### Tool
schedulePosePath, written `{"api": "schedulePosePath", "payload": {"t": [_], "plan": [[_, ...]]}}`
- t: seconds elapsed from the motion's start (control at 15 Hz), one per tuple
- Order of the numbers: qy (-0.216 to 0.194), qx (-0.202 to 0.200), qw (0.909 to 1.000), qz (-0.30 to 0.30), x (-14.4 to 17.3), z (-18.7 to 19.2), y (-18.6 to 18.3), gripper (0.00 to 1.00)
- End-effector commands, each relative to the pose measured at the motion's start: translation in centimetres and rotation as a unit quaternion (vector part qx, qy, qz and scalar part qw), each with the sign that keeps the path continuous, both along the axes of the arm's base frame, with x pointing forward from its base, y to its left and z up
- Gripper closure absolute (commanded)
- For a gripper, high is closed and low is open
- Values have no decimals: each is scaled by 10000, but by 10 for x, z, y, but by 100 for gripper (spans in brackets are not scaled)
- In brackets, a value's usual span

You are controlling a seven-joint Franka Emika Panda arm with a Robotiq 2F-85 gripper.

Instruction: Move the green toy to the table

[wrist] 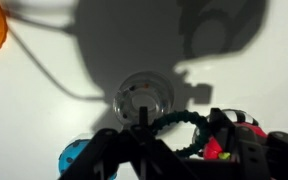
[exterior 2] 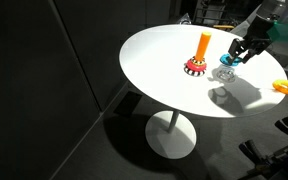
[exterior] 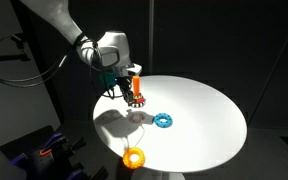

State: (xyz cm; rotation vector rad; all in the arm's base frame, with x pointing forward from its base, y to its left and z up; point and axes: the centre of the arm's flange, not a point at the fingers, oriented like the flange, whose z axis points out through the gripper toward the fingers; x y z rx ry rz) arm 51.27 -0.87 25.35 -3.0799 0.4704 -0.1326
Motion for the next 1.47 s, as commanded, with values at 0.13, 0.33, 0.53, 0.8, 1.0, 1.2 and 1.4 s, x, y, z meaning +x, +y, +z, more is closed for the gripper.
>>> {"api": "schedulePosePath", "payload": {"t": [0.13, 0.33, 0.53, 0.8, 1.0, 1.2, 1.4], "plan": [[84, 49, 9999, 120, 6, -12, -5, 5], [127, 53, 9998, 127, 6, -14, -5, 0], [215, 110, 9997, 91, 7, -11, -5, 0], [539, 315, 9980, -71, 11, 1, -4, 0], [836, 444, 9954, -143, 13, 13, -2, 0], [1054, 430, 9934, -166, 14, 27, 0, 0], [1129, 385, 9927, -160, 14, 44, 1, 0]]}}
